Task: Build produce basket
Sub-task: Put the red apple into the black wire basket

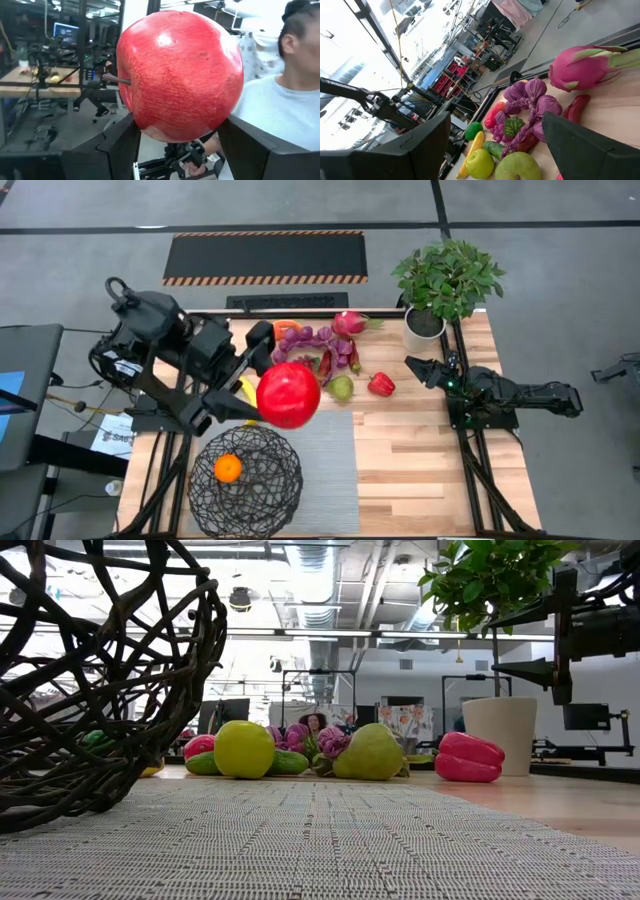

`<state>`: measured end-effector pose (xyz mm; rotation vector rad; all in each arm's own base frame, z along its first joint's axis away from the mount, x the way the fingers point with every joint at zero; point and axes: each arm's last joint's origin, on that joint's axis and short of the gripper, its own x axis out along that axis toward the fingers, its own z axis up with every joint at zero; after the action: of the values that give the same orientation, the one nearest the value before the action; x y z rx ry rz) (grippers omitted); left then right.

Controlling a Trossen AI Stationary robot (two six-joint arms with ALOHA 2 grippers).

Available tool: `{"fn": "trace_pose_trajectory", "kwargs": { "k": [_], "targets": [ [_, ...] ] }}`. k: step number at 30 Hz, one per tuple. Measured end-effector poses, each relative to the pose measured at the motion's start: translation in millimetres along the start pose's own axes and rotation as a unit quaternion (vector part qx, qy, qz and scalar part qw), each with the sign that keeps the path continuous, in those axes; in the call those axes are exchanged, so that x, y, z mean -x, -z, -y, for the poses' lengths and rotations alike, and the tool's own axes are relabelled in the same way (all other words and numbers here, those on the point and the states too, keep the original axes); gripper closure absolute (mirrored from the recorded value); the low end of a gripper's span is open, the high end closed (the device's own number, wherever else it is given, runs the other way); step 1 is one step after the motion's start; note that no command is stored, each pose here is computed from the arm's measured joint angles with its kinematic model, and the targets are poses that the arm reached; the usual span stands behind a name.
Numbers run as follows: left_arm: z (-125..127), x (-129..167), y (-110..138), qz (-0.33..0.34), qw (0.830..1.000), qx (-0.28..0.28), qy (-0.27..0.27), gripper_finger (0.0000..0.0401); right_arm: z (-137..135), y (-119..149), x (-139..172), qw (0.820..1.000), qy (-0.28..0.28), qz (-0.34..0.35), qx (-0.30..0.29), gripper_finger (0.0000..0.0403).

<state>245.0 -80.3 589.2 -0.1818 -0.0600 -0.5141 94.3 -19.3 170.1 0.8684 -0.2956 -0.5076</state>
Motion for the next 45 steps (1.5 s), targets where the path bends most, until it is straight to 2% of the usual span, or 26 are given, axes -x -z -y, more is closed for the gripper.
{"fn": "trace_pose_trajectory", "kwargs": {
  "k": [10,19,23,27,30,32,36,38,39,43,45],
  "targets": [
    [21.5,-4.6,2.4,0.003,0.998,-0.021,0.055,0.0170,-0.1,-0.1,0.0,1.000,0.000,0.000,0.000,0.0069],
    [26.5,-4.2,4.3,-0.013,0.993,-0.013,0.117,0.0170,0.0,0.0,0.0,1.000,0.000,0.000,0.000,0.0069],
    [24.9,-4.2,9.9,-0.044,0.994,0.030,0.099,0.0170,-0.1,-0.1,0.0,1.000,0.000,0.000,0.000,0.0069],
    [20.0,-3.3,21.6,-0.099,0.987,0.127,0.027,0.0170,-0.1,-0.1,0.0,1.000,0.000,0.000,0.000,0.0069],
    [16.1,-0.1,34.3,-0.153,0.962,0.221,-0.041,0.0170,0.0,0.0,0.0,1.000,0.000,0.000,0.000,0.0069],
    [13.5,5.1,47.2,-0.199,0.930,0.287,-0.114,0.0170,0.0,0.0,0.0,1.000,0.000,0.000,0.000,0.0069],
    [12.1,22.8,76.7,-0.294,0.831,0.377,-0.285,0.0170,-0.1,-0.1,0.0,1.000,0.000,0.000,0.000,0.0069],
    [12.0,27.8,88.8,-0.324,0.785,0.403,-0.342,0.0170,-0.1,-0.1,0.0,1.000,0.000,0.000,0.000,0.0069],
    [12.0,24.1,94.3,-0.329,0.778,0.408,-0.347,0.0170,0.0,0.0,0.0,1.000,0.000,0.000,0.000,0.0069],
    [14.8,10.2,108.9,-0.345,0.780,0.407,-0.327,0.0170,-0.1,-0.1,0.0,1.000,0.000,0.000,0.000,0.0069],
    [15.4,9.9,117.3,-0.371,0.766,0.400,-0.339,0.0170,-0.1,-0.1,0.0,1.000,0.000,0.000,0.000,0.0069]
  ]
}}
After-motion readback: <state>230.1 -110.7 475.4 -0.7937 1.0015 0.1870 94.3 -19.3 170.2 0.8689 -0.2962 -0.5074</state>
